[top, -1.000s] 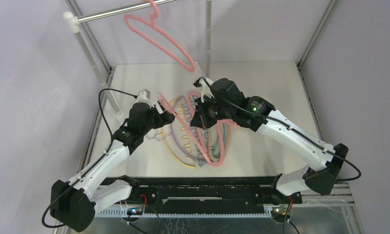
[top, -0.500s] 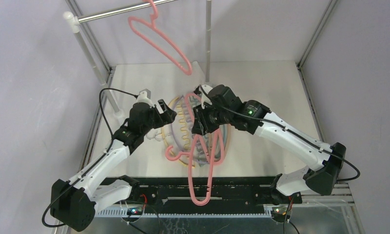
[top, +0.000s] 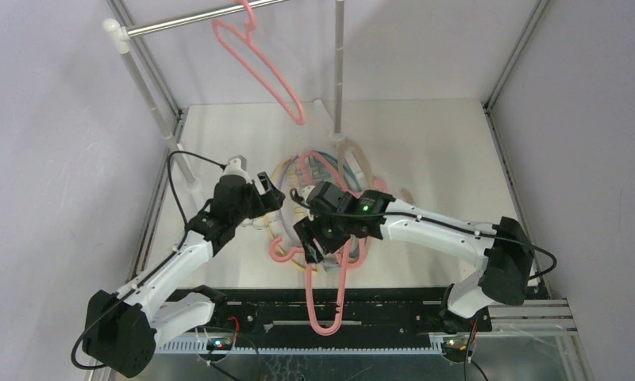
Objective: Organize the hangers
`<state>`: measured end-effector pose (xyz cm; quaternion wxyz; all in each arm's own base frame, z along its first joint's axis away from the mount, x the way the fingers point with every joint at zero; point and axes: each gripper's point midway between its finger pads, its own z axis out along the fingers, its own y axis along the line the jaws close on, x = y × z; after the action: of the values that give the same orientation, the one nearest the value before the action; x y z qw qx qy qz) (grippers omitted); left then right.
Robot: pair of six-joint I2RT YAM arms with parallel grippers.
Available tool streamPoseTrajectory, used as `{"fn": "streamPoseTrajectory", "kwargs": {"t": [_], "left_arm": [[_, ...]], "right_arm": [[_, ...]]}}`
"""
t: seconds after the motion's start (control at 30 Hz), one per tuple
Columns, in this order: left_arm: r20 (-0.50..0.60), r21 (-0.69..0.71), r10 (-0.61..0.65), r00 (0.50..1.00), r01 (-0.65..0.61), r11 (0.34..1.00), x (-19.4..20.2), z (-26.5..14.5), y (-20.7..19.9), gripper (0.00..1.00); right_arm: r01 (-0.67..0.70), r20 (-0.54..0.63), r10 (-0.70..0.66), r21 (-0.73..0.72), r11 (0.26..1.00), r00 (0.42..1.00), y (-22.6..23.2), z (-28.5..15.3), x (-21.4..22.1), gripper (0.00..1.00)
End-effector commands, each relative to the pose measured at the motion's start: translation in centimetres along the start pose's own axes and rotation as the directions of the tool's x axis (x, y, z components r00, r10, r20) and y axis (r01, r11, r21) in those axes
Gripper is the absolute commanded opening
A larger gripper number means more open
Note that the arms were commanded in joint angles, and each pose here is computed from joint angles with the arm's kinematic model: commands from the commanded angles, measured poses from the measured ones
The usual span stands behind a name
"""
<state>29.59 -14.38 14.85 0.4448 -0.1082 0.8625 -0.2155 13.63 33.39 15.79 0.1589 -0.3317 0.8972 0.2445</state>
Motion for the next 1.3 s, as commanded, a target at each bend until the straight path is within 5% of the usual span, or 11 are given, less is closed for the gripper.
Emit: {"fn": "streamPoseTrajectory", "kwargs": {"t": [0.0, 0.3, 0.6, 0.93, 1.1, 1.27], "left_arm": [[0.014, -0.032, -0.016, 1.000, 0.017, 0.999, 0.3, -0.2, 2.0, 0.90], [0.031, -0.103, -0.038, 0.999, 0.041, 0.994, -0.1, -1.4, 5.4, 0.90], [0.043, -0.097, -0.061, 0.997, 0.065, 0.993, 0.3, -2.0, 5.6, 0.90], [0.045, -0.115, -0.097, 0.994, 0.102, 0.988, 0.9, -1.8, 6.1, 0.89], [0.035, -0.129, -0.105, 0.994, 0.109, 0.986, 1.2, -1.6, 6.4, 0.89], [0.053, -0.123, -0.107, 0.993, 0.113, 0.986, 0.4, -1.8, 6.0, 0.89]], "right_arm": [[-0.022, 0.003, 0.022, -0.025, 0.999, 1.000, 1.7, 2.0, 0.7, 0.74], [-0.105, -0.068, 0.104, -0.012, 0.994, 0.992, 2.2, 8.0, 3.6, 0.88], [-0.164, -0.105, 0.169, 0.060, 0.985, 0.980, 1.2, 10.8, 4.9, 0.86], [-0.128, -0.199, 0.170, 0.209, 0.970, 0.965, -1.4, 13.5, 7.3, 0.56], [-0.084, -0.219, 0.133, 0.219, 0.972, 0.967, -1.9, 12.7, 7.6, 0.10], [-0.037, -0.204, 0.093, 0.262, 0.964, 0.975, -3.2, 8.6, 6.9, 0.04]]}}
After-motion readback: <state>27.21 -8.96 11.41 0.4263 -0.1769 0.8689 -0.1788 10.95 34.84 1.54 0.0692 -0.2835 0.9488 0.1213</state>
